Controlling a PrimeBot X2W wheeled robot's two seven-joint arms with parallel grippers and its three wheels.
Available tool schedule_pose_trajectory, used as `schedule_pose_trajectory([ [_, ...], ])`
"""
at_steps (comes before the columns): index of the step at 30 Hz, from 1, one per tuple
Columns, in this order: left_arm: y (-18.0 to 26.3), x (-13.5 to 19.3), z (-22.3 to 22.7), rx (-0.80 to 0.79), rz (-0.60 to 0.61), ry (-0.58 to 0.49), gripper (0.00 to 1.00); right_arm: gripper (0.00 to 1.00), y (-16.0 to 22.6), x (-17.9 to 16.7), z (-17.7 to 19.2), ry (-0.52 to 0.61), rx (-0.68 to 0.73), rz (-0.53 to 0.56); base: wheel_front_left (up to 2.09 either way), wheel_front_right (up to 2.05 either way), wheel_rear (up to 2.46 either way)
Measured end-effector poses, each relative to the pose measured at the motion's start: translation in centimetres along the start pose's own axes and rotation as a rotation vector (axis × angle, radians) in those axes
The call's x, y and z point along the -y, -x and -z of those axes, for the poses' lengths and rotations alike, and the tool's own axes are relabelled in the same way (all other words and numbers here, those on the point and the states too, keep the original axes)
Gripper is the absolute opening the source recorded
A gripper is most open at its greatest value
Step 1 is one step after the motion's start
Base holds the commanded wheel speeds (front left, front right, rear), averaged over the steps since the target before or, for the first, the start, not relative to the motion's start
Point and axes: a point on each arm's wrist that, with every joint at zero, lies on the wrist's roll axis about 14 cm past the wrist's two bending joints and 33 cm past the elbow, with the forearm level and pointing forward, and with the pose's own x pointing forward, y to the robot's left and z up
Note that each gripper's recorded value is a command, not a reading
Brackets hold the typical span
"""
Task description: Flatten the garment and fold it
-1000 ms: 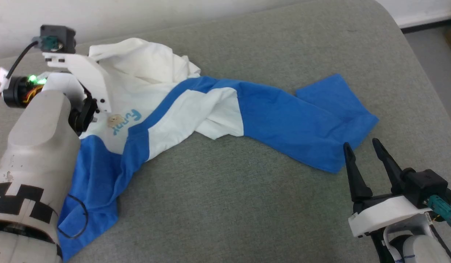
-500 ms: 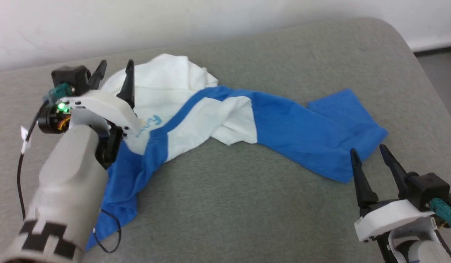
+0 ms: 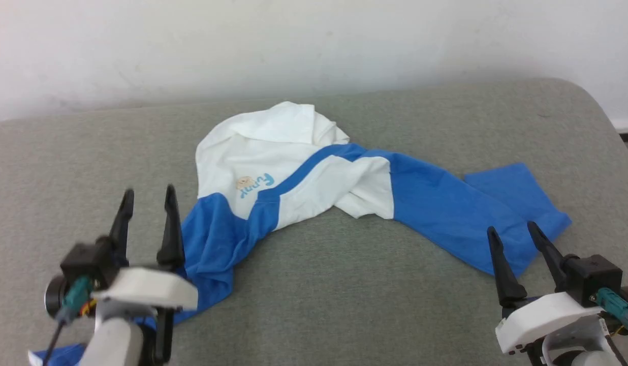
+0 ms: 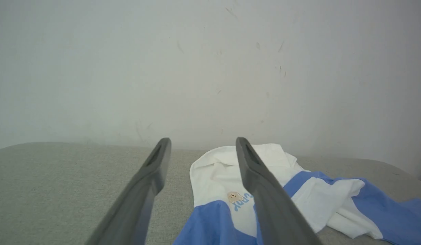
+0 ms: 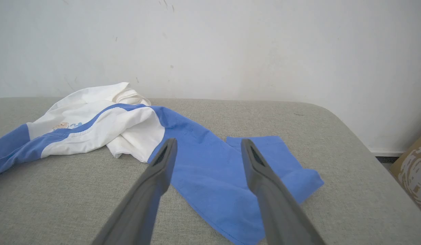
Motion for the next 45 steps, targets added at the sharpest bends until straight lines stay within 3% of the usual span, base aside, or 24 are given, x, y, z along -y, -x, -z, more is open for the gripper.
schedule_pose_trajectory([
  [9,3.7,-1.3,-0.6,0.019,-0.090,0.011,1.00,1.00,-4.7,-0.8,2.5,-0.016,-0.123,-0.034,0.00,0.00,0.00],
  [20,4.0,-1.7,0.0,0.012,-0.124,0.031,1.00,1.00,-13.7,-1.1,5.7,0.051,-0.464,-0.126,0.00,0.00,0.00],
  [31,3.4,-2.6,1.5,-0.019,-0.151,0.036,1.00,1.00,-15.6,-2.2,11.8,0.059,-0.818,-0.187,0.00,0.00,0.00],
  [34,3.5,-3.0,1.7,-0.026,-0.165,0.032,1.00,0.00,-15.8,-2.5,12.0,0.045,-0.855,-0.194,0.00,0.00,0.00],
  [38,3.6,-3.3,1.4,-0.016,-0.171,0.028,1.00,0.00,-17.1,-2.7,9.6,0.069,-0.685,-0.209,0.00,0.00,0.00],
  [45,3.7,-2.8,0.0,0.023,-0.151,0.024,1.00,0.00,-19.4,-1.9,-1.3,0.176,-0.173,-0.219,0.00,0.00,0.00],
])
